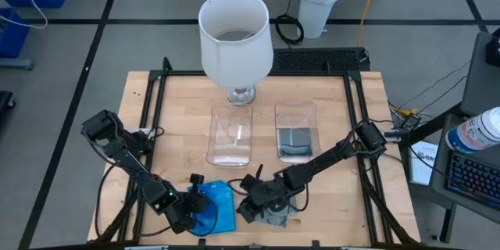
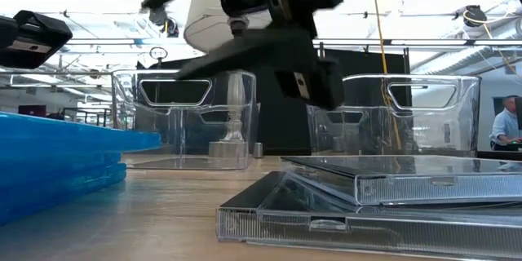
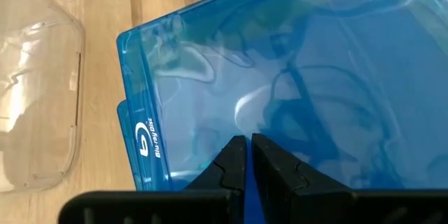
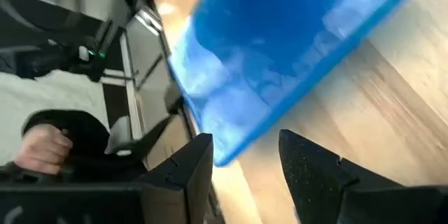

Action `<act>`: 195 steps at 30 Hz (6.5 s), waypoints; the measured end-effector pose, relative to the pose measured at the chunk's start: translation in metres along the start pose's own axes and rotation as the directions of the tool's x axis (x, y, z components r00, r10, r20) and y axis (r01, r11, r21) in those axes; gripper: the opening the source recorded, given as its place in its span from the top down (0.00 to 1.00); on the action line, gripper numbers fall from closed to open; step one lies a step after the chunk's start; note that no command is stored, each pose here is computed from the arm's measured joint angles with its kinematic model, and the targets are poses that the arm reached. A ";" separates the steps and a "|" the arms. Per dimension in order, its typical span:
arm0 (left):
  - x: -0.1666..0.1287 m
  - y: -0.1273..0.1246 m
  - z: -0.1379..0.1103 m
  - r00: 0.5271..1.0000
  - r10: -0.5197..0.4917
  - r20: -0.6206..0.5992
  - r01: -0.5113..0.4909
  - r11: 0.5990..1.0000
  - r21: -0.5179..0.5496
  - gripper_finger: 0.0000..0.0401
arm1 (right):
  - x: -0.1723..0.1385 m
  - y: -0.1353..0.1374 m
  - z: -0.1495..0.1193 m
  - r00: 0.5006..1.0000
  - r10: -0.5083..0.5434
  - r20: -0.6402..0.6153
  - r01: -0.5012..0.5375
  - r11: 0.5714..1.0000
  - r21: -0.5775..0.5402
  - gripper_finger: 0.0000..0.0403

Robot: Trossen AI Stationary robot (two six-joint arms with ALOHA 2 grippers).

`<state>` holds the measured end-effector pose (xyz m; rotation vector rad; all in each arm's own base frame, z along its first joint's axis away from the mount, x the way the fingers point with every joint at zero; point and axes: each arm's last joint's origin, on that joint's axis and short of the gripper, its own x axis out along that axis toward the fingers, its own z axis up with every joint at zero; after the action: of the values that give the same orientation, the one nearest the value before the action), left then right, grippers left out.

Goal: Pick & place jewel cases by type
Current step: Put the blue CD case into the left transparent bin

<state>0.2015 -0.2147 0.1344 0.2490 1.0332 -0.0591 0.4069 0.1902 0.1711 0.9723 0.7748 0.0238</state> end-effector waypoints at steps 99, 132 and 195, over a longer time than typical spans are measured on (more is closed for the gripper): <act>0.013 0.004 -0.016 0.996 -0.016 0.085 0.018 1.000 -0.023 0.91 | 0.075 0.018 -0.042 0.997 -0.081 -0.022 0.081 0.996 0.032 0.67; 0.013 0.003 -0.008 0.993 -0.004 0.117 0.004 1.000 -0.002 0.91 | 0.073 0.024 -0.050 0.995 -0.034 -0.097 0.024 0.995 -0.097 0.94; -0.027 0.000 -0.024 0.999 -0.035 -0.036 0.033 0.998 -0.050 0.91 | 0.020 0.044 -0.035 0.969 -0.247 0.019 0.228 0.859 -0.458 1.00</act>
<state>0.1679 -0.2113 0.1458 0.1880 1.0744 -0.0597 0.4146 0.2487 0.1812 0.4222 0.8730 0.0106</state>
